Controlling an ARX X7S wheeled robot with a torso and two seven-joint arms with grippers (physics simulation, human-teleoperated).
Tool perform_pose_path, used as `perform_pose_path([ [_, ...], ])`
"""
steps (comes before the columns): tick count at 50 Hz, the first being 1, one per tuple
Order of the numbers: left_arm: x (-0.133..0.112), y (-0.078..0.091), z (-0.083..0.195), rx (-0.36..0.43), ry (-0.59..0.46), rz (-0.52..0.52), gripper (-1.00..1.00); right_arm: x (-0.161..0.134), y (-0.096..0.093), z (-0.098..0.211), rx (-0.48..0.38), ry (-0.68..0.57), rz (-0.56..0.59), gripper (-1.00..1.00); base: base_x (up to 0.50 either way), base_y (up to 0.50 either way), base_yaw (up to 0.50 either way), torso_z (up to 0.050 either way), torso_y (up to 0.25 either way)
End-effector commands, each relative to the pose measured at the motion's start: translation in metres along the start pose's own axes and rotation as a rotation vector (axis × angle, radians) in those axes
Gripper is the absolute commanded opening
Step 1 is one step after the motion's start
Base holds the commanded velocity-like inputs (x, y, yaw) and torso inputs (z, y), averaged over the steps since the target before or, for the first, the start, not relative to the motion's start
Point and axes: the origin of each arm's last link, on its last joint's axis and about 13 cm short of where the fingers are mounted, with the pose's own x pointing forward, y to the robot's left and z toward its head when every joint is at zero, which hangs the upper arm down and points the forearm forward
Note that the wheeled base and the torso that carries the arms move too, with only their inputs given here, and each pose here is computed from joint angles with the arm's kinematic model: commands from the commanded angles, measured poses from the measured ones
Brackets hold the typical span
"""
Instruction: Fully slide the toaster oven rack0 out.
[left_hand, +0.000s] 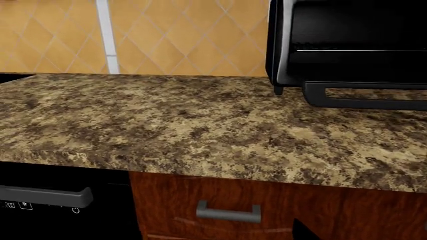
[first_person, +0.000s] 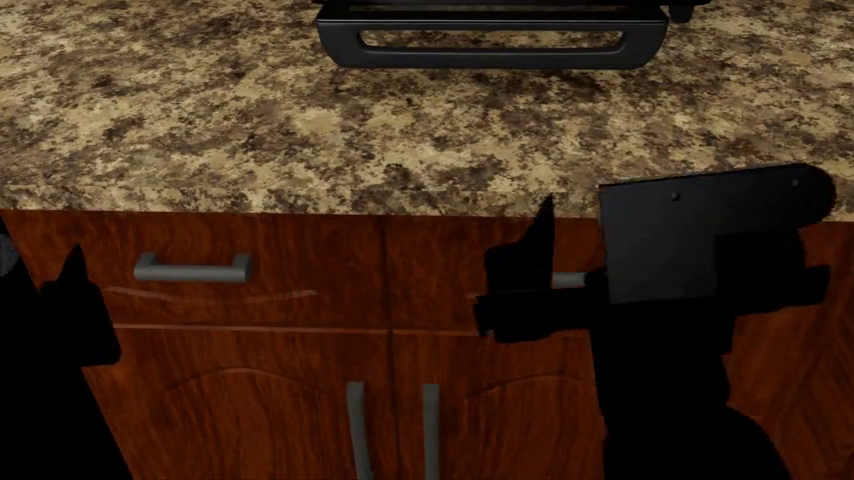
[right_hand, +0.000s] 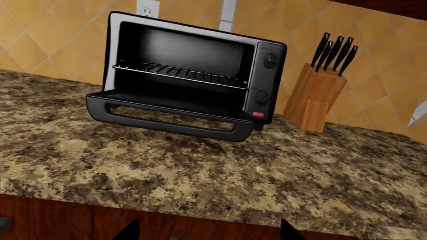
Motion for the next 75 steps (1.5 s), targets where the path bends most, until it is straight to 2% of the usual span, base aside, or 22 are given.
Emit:
perform_pose_path([
  [1,-0.009,0.016,0.113,0.059,-0.039,-0.056,1.00,-0.003,-0.020,0.115,-0.067,-0.081,0.047,1.00,0.00,0.00,0.00,0.000,0.000],
  [2,-0.014,0.014,0.116,0.036,-0.025,-0.157,1.00,-0.003,-0.018,0.117,-0.057,-0.067,0.094,1.00,0.00,0.00,0.00,0.000,0.000],
  [3,-0.015,0.015,0.123,0.046,-0.028,-0.168,1.00,-0.002,-0.019,0.122,-0.067,-0.071,0.090,1.00,0.00,0.00,0.00,0.000,0.000],
  [13,-0.005,0.012,0.162,0.040,-0.015,-0.217,1.00,0.009,-0.024,0.167,-0.059,-0.054,0.093,1.00,0.00,0.00,0.00,0.000,0.000],
  [15,-0.002,0.012,0.167,0.040,-0.021,-0.219,1.00,0.010,-0.023,0.171,-0.070,-0.064,0.092,1.00,0.17,0.00,0.00,0.000,0.000],
  [16,-0.001,0.011,0.168,0.040,-0.023,-0.220,1.00,0.011,-0.022,0.171,-0.113,-0.056,0.082,1.00,0.50,0.25,0.00,0.000,0.000],
  [19,0.002,0.012,0.173,0.045,-0.034,-0.217,1.00,0.013,-0.018,0.171,-0.122,-0.065,0.097,1.00,0.46,0.41,0.00,0.000,0.000],
  [23,0.002,0.012,0.174,0.033,-0.032,-0.223,1.00,0.015,-0.015,0.174,-0.152,-0.075,0.100,1.00,0.29,0.50,0.00,0.000,0.000],
  [46,-0.003,0.017,0.172,0.032,-0.040,-0.207,1.00,0.018,-0.014,0.169,-0.130,-0.038,0.109,1.00,0.35,0.44,0.00,0.000,0.000],
  [57,-0.004,0.013,0.171,0.068,-0.043,-0.210,1.00,0.016,-0.017,0.169,-0.115,-0.032,0.112,1.00,0.50,0.19,0.00,0.000,0.001],
  [75,-0.004,0.013,0.167,0.060,-0.036,-0.218,1.00,0.013,-0.022,0.166,-0.116,-0.025,0.095,1.00,0.50,0.13,0.00,0.000,0.001],
])
